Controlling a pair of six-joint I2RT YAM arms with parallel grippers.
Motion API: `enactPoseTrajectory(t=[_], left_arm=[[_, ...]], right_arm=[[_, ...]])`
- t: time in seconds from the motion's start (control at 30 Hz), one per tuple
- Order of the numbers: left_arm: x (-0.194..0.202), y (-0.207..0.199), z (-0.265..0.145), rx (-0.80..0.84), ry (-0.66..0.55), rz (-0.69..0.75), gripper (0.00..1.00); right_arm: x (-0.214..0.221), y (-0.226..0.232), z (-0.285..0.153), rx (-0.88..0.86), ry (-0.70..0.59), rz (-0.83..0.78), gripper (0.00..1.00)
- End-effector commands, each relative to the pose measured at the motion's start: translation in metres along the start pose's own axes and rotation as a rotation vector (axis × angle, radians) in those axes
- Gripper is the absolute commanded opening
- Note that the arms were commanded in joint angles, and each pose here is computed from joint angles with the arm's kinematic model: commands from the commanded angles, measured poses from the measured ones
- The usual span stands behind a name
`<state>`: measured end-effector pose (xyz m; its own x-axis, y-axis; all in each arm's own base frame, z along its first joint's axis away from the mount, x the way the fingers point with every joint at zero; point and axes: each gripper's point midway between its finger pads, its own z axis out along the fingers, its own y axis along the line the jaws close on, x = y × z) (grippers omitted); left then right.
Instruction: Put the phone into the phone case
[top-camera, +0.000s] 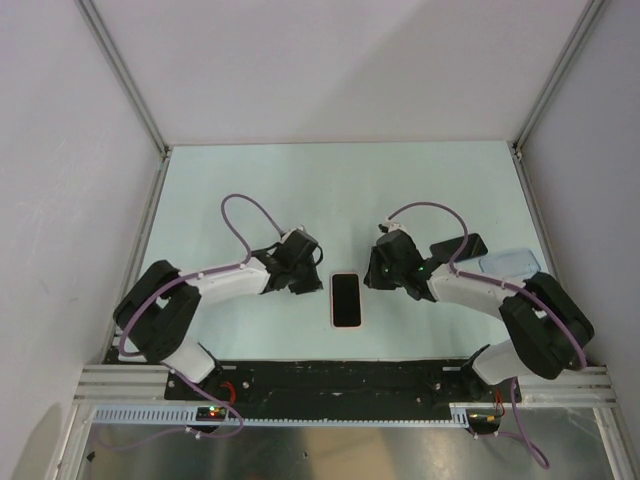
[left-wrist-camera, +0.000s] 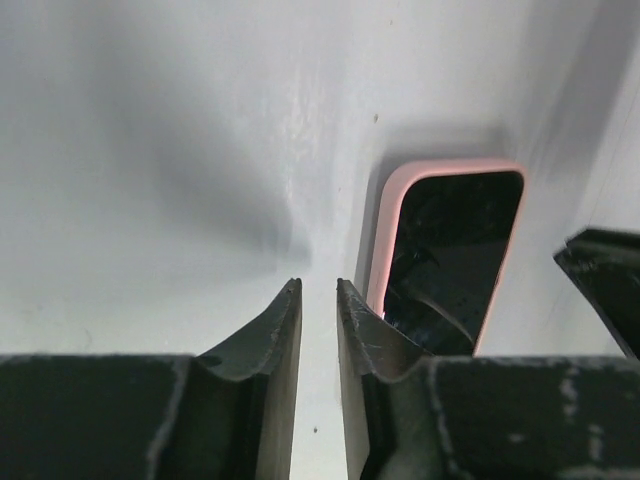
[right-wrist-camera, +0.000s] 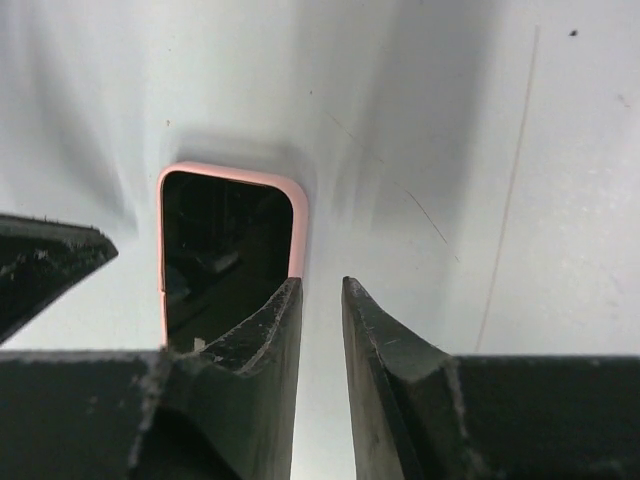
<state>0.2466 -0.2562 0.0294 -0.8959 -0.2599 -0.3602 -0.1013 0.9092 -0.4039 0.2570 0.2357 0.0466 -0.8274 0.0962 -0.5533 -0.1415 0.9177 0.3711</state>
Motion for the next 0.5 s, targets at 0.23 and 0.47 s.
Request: enactPoseTrajectory(t=[0.23, 0.47], left_arm=[[0.016, -0.015, -0.019, 0.062, -0.017, 0.095, 0.30], [0.017, -0.016, -0.016, 0.050, -0.015, 0.099, 0.30]], right_arm=[[-0.014, 0.028, 0.033, -0.050, -0.021, 0.013, 0.27], [0.010, 0.014, 0.036, 0.089, 0.024, -0.075, 0.23]])
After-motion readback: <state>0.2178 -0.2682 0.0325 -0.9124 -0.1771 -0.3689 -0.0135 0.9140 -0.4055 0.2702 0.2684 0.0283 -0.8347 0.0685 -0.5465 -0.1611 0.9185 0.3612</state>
